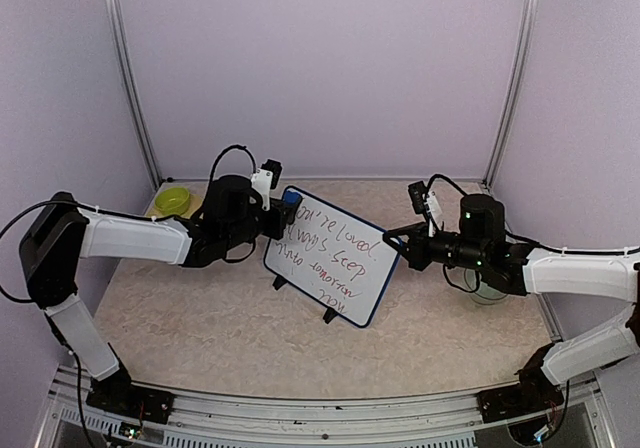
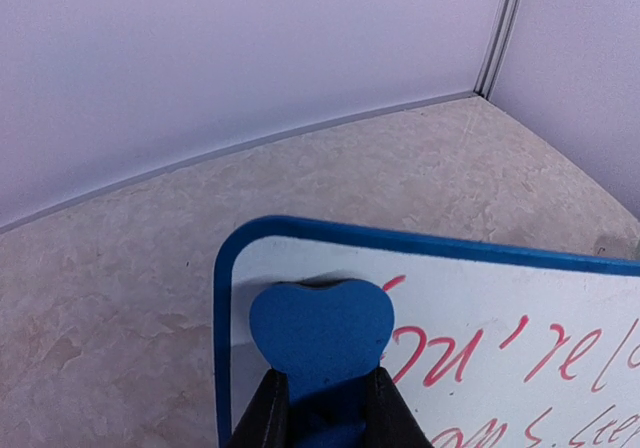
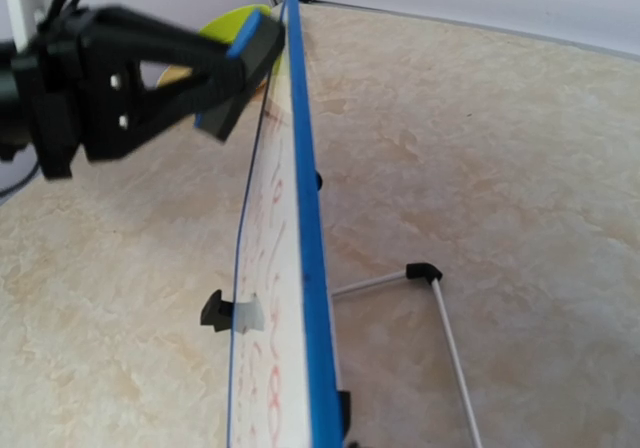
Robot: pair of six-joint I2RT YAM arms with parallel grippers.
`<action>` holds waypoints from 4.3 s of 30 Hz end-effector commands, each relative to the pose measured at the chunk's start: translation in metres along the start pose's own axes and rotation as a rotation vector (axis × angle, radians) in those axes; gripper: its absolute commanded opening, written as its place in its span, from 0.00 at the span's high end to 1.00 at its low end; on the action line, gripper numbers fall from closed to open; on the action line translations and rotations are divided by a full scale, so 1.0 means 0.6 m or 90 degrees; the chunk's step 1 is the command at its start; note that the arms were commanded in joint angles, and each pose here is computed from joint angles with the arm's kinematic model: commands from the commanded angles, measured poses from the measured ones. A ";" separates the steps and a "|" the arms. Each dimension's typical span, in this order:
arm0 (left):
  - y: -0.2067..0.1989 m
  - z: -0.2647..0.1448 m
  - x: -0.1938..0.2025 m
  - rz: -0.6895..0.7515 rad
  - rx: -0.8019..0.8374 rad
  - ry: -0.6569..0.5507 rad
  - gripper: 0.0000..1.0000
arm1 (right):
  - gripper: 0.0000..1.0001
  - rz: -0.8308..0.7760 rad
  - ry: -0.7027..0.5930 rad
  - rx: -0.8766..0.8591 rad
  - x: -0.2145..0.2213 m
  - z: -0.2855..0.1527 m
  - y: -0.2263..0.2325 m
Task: Erase the whiteboard
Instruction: Erase the center of the whiteboard.
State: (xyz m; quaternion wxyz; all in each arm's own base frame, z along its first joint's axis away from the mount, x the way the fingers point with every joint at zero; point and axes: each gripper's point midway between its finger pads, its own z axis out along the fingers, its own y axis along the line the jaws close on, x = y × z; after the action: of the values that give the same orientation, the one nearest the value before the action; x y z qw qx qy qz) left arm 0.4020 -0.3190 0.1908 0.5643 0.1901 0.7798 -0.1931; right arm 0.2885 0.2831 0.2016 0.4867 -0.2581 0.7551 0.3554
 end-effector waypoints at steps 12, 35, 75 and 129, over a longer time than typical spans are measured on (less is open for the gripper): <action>0.029 -0.018 0.125 -0.029 -0.024 0.097 0.83 | 1.00 -0.050 0.118 -0.031 0.090 0.007 0.005; -0.026 0.008 0.006 0.006 0.014 0.023 0.82 | 1.00 -0.048 0.125 -0.034 0.095 0.009 0.005; -0.036 0.013 0.021 0.024 0.006 0.045 0.83 | 1.00 -0.045 0.142 -0.050 0.106 0.015 0.010; -0.027 -0.025 0.162 0.045 -0.031 0.151 0.83 | 1.00 -0.043 0.166 -0.066 0.121 0.028 0.016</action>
State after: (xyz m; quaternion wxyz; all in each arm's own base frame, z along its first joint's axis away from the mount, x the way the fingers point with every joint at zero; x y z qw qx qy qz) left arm 0.3668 -0.3301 0.1389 0.5218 0.2126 0.8115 -0.1546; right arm 0.3027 0.2907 0.1960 0.4806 -0.2578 0.7611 0.3511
